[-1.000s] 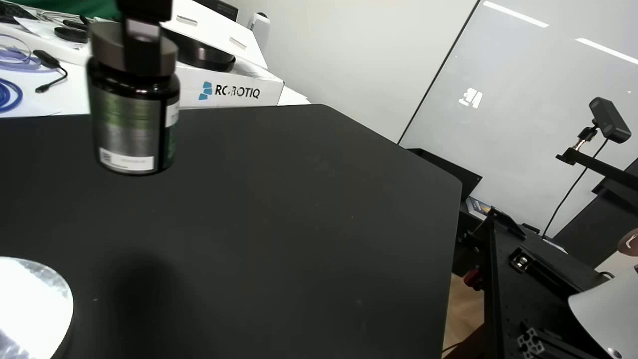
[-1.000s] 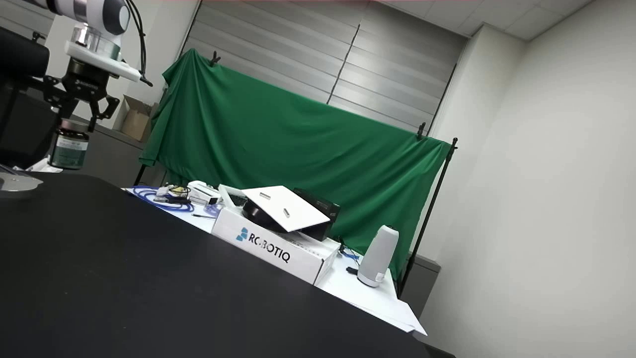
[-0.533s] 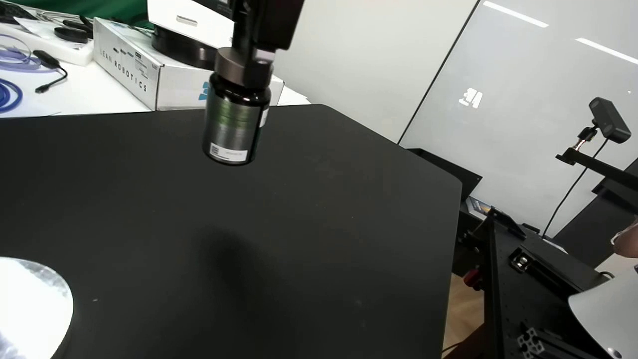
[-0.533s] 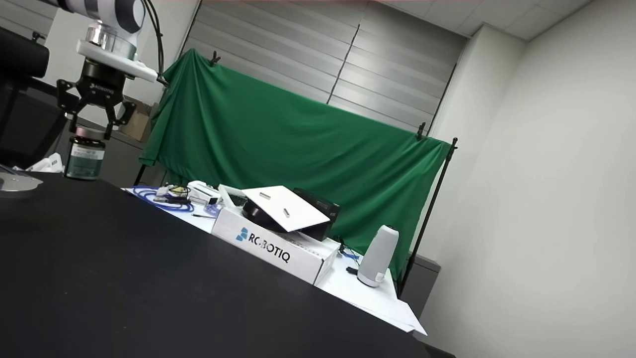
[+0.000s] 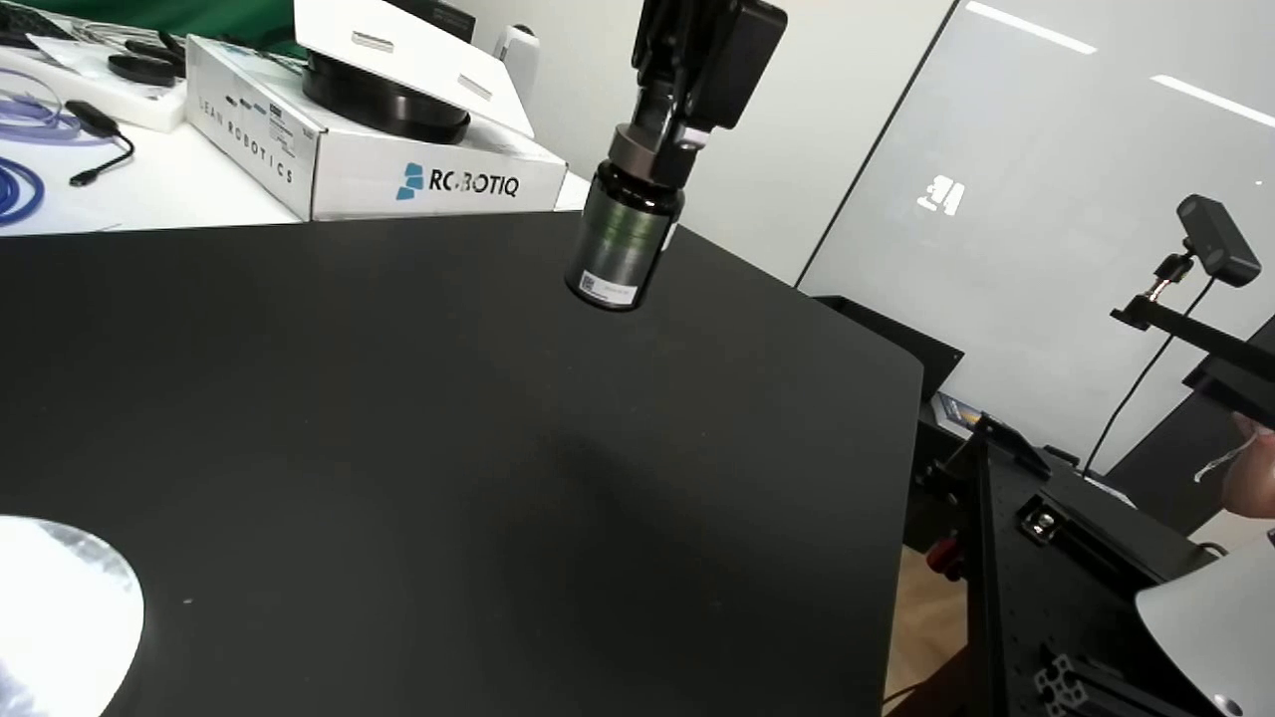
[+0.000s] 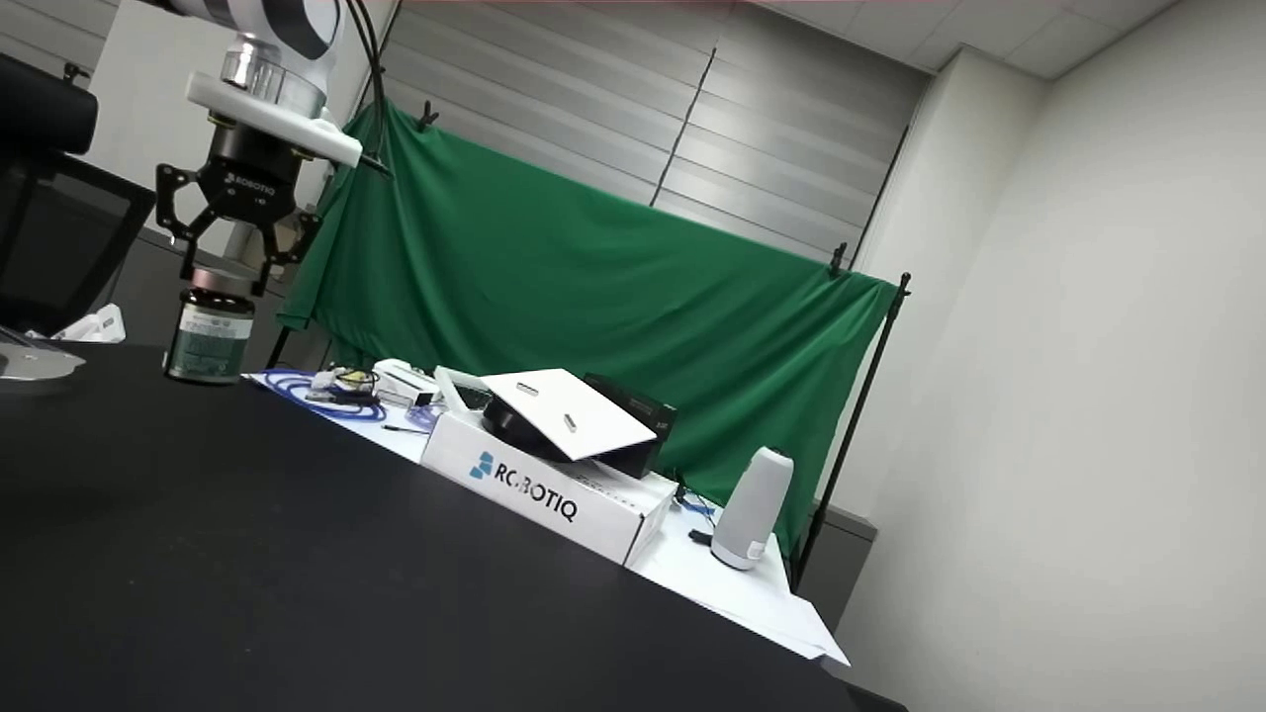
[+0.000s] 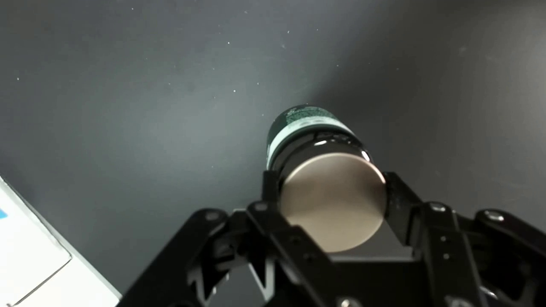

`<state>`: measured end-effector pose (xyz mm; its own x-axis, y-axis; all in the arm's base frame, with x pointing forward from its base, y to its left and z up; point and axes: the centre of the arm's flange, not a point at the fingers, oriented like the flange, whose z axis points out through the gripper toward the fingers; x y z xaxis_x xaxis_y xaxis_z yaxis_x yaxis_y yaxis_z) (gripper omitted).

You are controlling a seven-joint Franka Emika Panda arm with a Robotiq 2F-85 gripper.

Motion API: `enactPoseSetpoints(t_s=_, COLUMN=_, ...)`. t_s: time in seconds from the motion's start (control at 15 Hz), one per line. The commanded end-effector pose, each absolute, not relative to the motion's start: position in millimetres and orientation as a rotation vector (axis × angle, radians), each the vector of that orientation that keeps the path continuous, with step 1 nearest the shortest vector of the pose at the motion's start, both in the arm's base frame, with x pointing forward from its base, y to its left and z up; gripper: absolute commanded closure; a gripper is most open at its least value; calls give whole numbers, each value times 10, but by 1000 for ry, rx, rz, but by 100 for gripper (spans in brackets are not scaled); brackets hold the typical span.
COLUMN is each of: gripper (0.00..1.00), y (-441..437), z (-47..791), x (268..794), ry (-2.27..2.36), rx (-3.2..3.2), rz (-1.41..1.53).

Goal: Pick up the vial and move it to the left, bring it back and put it down again, pick it up and move it forward

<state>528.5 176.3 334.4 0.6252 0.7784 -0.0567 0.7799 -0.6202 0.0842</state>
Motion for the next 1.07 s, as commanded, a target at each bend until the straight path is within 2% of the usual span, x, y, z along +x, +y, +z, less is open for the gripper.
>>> enactPoseSetpoints(t_s=0.0, gripper=39, y=1754, z=3339, x=5288, ry=1317, rx=2741, rz=-23)
enactPoseSetpoints(t_s=0.47, gripper=39, y=1864, z=3285, x=5259, ry=1346, rx=2731, rz=-33)
enactPoseSetpoints(t_s=0.53, gripper=64, y=1824, z=3274, x=5320, ry=1330, rx=2735, rz=-31)
enactPoseSetpoints(t_s=1.0, gripper=64, y=1035, z=3106, x=6014, ry=1082, rx=2860, rz=31)
